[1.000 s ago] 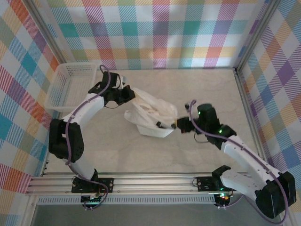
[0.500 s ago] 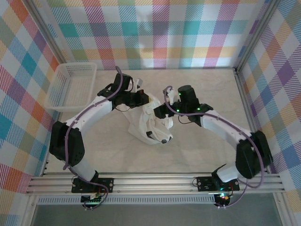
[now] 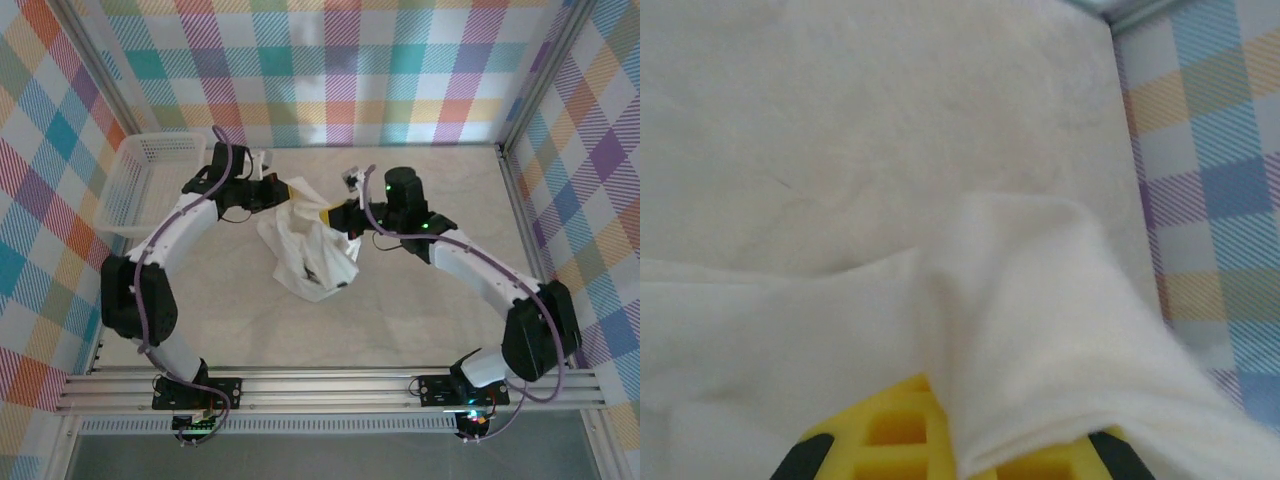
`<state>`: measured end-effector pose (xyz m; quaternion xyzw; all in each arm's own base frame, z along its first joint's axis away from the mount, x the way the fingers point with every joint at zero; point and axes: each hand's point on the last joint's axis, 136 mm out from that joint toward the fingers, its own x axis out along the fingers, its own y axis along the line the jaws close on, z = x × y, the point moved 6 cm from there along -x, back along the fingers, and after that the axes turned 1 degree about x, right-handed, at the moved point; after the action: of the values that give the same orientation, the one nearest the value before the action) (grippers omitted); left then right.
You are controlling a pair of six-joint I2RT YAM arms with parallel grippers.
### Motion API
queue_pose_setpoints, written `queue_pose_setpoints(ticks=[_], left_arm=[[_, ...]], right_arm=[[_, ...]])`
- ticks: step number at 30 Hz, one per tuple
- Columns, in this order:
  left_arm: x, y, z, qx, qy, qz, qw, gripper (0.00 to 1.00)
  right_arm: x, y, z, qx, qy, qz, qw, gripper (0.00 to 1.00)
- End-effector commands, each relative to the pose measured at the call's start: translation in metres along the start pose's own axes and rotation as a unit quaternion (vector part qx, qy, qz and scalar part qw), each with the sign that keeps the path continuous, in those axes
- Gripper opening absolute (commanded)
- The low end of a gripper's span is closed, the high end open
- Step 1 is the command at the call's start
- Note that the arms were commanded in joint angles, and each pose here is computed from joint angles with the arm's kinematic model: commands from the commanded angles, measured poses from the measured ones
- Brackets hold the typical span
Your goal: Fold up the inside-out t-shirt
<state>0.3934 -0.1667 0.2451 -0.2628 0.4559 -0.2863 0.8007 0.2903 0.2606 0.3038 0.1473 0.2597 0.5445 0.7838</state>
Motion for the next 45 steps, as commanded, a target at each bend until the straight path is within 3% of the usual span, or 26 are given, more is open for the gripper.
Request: queue_pose_setpoints(ticks=[1, 2, 7, 12, 15, 17, 22, 24, 26, 28, 30, 31, 32, 35, 38, 45], left_arm=[[0.011, 0.038, 0.001, -0.001, -0.013, 0.039, 0.999, 0.00], [0.004, 0.034, 0.001, 0.003, -0.024, 0.040, 0.999, 0.01], [-0.044, 0.008, -0.011, 0.051, -0.067, 0.051, 0.995, 0.37], [-0.083, -0.026, -0.044, 0.061, -0.093, -0.012, 0.994, 0.53], [-0.084, -0.058, -0.055, 0.039, -0.094, -0.089, 0.991, 0.53], [-0.079, -0.080, -0.059, 0.029, -0.092, -0.138, 0.986, 0.61], [-0.060, -0.089, -0.058, 0.007, -0.090, -0.134, 0.987, 0.79], [-0.055, -0.086, -0.052, -0.005, -0.097, -0.120, 0.988, 0.80], [-0.054, -0.088, -0.042, -0.015, -0.110, -0.116, 0.987, 0.76], [-0.055, -0.095, -0.033, -0.021, -0.118, -0.127, 0.985, 0.48], [-0.063, -0.106, -0.026, -0.016, -0.126, -0.137, 0.982, 0.11], [-0.072, -0.113, -0.022, -0.015, -0.131, -0.138, 0.982, 0.00], [-0.081, -0.118, -0.020, -0.012, -0.136, -0.139, 0.981, 0.00], [-0.116, -0.149, -0.014, 0.011, -0.149, -0.164, 0.975, 0.00], [-0.151, -0.172, -0.012, 0.044, -0.155, -0.152, 0.975, 0.00], [-0.204, -0.188, -0.009, 0.113, -0.190, -0.062, 0.973, 0.00]], right_arm=[[-0.022, 0.039, 0.029, 0.035, -0.016, 0.117, 0.992, 0.00], [-0.023, 0.036, 0.032, 0.043, -0.022, 0.114, 0.992, 0.00], [-0.016, 0.019, 0.037, 0.066, -0.024, 0.097, 0.993, 0.00], [-0.007, 0.011, 0.037, 0.071, 0.007, 0.108, 0.992, 0.00], [-0.004, 0.011, 0.038, 0.073, 0.016, 0.117, 0.990, 0.00], [-0.003, 0.010, 0.039, 0.078, 0.019, 0.121, 0.989, 0.00], [0.002, 0.013, 0.039, 0.095, 0.036, 0.144, 0.984, 0.00], [0.004, 0.015, 0.036, 0.098, 0.048, 0.152, 0.982, 0.00], [0.004, 0.018, 0.033, 0.100, 0.056, 0.161, 0.980, 0.00], [0.003, 0.019, 0.032, 0.102, 0.061, 0.162, 0.980, 0.01], [0.003, 0.009, 0.030, 0.111, 0.059, 0.108, 0.986, 0.08], [0.005, -0.004, 0.027, 0.113, 0.054, 0.051, 0.991, 0.21], [0.006, -0.018, 0.021, 0.116, 0.058, -0.008, 0.992, 0.29], [0.015, -0.055, -0.012, 0.074, 0.113, -0.121, 0.983, 0.23], [0.017, -0.095, -0.040, 0.062, 0.161, -0.224, 0.959, 0.12], [-0.009, -0.112, -0.034, 0.038, 0.153, -0.328, 0.931, 0.00]])
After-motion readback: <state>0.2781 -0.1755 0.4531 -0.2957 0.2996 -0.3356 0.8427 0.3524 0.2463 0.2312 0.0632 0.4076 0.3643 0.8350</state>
